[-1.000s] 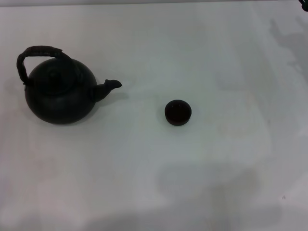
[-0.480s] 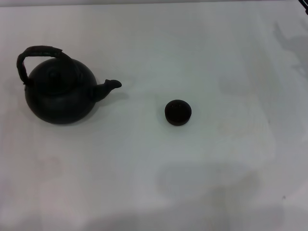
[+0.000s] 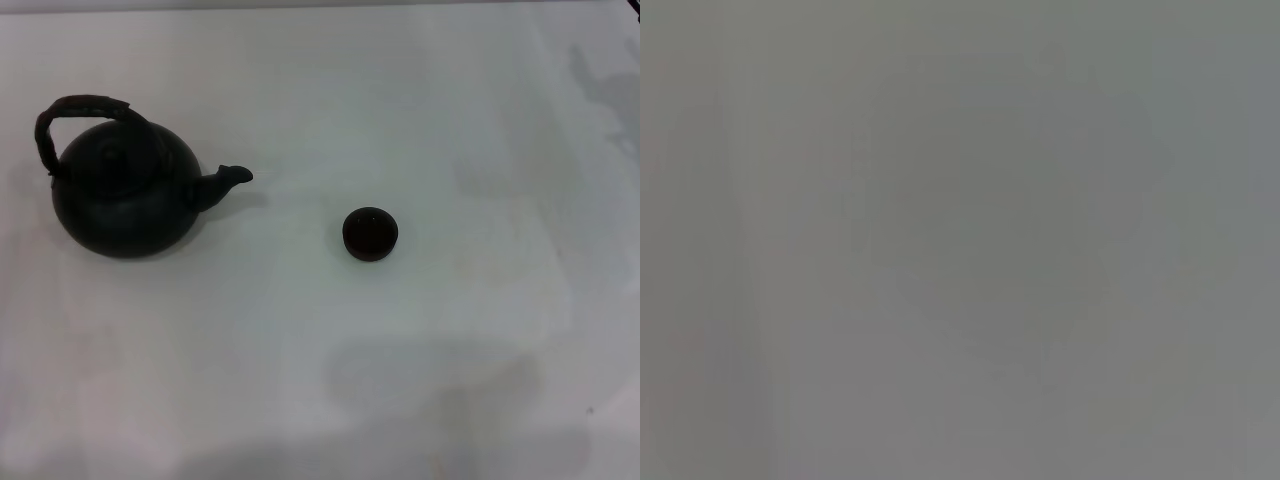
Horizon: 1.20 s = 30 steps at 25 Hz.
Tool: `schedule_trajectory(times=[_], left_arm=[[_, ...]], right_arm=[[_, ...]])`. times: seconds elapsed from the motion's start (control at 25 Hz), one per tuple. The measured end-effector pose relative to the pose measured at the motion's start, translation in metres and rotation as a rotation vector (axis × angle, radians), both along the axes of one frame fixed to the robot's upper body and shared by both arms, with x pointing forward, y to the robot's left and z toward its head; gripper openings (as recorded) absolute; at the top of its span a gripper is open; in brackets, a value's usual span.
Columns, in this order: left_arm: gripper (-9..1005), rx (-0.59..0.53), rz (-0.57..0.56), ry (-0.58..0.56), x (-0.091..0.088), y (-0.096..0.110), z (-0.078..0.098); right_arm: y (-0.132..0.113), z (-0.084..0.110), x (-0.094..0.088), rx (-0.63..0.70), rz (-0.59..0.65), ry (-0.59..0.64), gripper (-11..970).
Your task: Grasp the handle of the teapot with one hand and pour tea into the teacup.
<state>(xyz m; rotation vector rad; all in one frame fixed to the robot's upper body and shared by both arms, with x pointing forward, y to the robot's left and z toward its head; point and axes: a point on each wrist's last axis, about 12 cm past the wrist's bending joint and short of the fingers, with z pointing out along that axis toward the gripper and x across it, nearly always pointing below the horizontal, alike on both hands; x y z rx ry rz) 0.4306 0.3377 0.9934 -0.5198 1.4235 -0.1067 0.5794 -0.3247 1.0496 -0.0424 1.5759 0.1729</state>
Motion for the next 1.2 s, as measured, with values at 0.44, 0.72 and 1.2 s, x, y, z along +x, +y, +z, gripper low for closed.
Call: schedule_trajectory(times=[0.44,0.72,1.2], left_arm=[[892,-0.007,-0.017,-0.018,0.016,-0.002,0.005],[892,0.012,-0.024,-0.032,0.028,0.001,0.011],[893,0.025,-0.028,-0.032,0.034,0.004,0.013]], right_arm=[[0.006,0.005,0.010,-0.021,0.011,-0.001,856],[0.009,0.011,0.017,-0.018,0.013,-0.019,856],[0.011,0.012,0.018,-0.008,0.011,-0.022,856]])
